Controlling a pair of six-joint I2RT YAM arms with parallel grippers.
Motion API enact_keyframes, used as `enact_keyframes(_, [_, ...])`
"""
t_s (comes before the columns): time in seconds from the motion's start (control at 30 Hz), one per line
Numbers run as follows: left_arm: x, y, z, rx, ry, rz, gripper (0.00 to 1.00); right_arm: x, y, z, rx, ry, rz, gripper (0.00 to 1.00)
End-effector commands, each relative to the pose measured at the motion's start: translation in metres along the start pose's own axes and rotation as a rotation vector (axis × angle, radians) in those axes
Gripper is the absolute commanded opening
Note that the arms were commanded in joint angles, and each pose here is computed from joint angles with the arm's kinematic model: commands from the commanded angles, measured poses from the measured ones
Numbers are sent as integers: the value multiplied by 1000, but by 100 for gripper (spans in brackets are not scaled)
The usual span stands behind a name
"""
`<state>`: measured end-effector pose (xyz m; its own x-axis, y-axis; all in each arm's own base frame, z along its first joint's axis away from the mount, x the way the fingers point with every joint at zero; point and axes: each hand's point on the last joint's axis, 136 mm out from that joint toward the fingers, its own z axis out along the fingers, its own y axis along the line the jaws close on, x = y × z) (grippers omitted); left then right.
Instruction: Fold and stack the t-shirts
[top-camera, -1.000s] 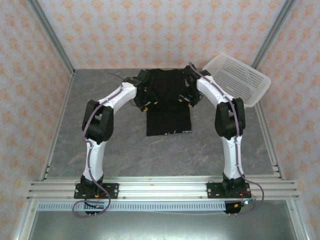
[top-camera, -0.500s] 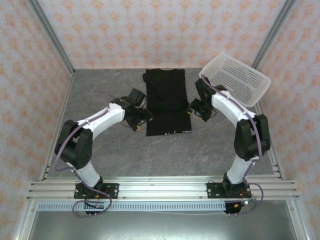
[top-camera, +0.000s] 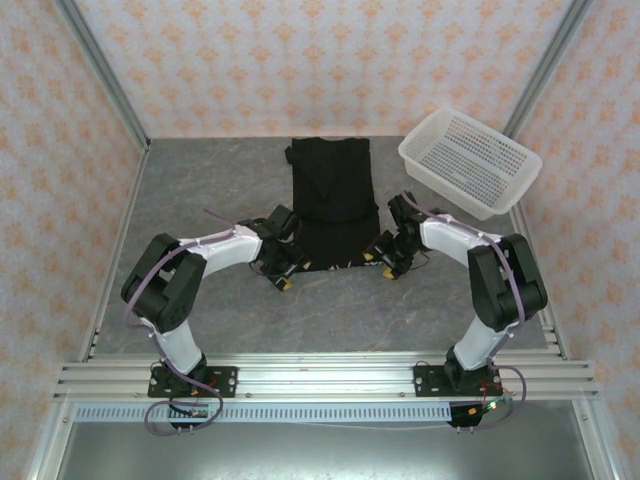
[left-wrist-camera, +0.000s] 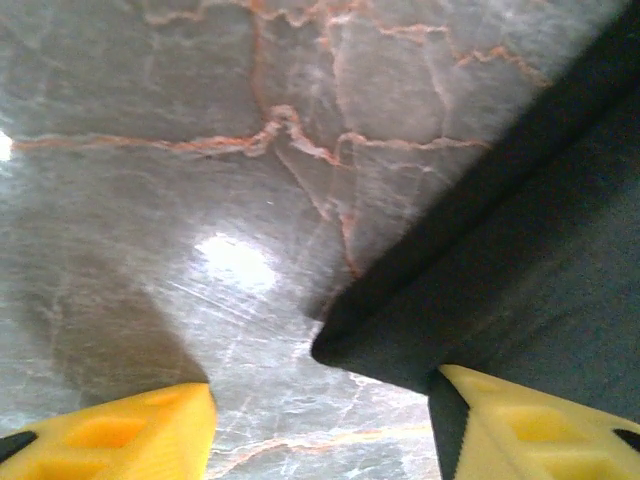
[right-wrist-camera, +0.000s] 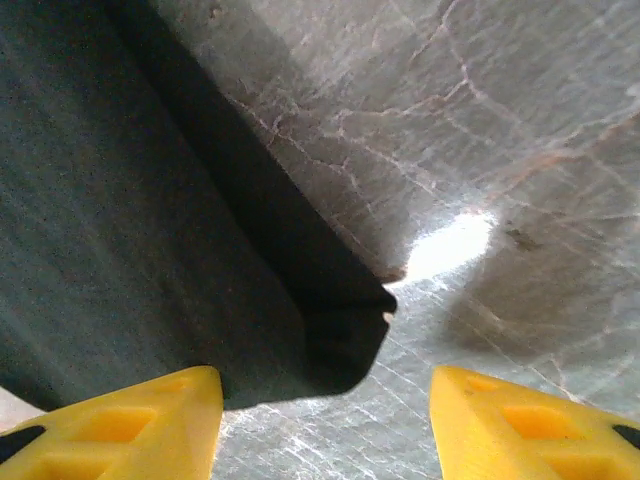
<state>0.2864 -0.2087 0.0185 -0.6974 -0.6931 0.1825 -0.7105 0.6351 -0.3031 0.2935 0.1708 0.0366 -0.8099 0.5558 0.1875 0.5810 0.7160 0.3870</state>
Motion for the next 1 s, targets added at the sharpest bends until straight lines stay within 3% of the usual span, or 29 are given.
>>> enact_keyframes(0.0, [-16,-35,25,115,-43,-2,47,-6,0,13,-9,-8,32,50])
enact_keyframes(0.23, [-44,-64,18,176,-127,-10,17,-34,25,4,11,-92,-24,12])
enact_keyframes(0.37, [-60,-85,-12,221,-190,2,0,-44,51,-22,4,-129,-72,1])
enact_keyframes(0.7, [-99,-150,-179,418,-402,85,0,-76,133,-125,-137,-298,-123,0])
enact_keyframes(0.83, [-84,-141,-174,392,-350,116,0,-69,140,-129,-151,-255,-120,0])
enact_keyframes(0.97, [-63,-98,-141,312,-294,107,0,-42,109,-99,-106,-150,-88,0])
